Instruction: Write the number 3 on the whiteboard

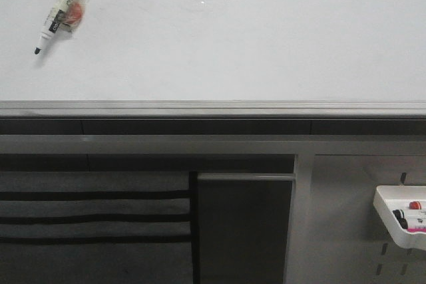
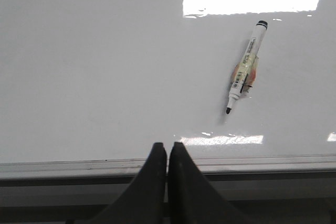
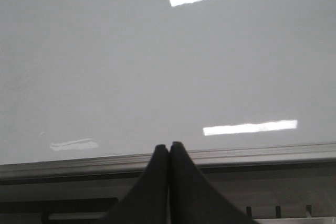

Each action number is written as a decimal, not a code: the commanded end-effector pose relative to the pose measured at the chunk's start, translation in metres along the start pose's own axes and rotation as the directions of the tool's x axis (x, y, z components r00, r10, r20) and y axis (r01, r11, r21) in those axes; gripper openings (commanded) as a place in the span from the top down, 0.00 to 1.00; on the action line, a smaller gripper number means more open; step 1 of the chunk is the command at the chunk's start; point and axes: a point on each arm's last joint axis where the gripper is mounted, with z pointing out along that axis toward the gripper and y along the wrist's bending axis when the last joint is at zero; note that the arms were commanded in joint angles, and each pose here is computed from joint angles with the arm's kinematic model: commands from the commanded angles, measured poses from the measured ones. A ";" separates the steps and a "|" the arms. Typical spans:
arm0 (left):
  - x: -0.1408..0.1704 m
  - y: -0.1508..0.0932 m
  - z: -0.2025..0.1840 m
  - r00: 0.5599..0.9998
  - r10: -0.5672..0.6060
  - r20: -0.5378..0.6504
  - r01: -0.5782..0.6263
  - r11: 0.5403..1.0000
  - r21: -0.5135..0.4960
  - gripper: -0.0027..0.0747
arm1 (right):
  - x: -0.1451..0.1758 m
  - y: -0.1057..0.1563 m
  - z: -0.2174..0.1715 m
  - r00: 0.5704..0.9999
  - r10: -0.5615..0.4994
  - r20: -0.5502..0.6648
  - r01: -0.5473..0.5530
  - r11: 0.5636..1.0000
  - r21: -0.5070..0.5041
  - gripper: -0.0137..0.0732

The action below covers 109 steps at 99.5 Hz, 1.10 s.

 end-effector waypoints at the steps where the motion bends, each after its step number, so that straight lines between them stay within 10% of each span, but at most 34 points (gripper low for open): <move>1: -0.008 0.000 -0.003 0.994 -0.009 0.110 0.010 1.000 -0.002 0.99 | -0.002 0.001 -0.002 0.997 -0.013 0.079 0.014 1.000 -0.012 0.92; 84: -0.008 0.000 -0.003 0.994 -0.009 0.110 0.010 1.000 -0.002 0.99 | -0.002 0.001 -0.002 0.997 -0.013 0.079 0.014 1.000 -0.012 0.92; 109: -0.008 0.000 -0.003 0.994 -0.009 0.110 0.010 1.000 -0.002 0.99 | 0.002 0.001 -0.001 0.984 -0.172 0.042 0.172 0.985 -0.006 0.92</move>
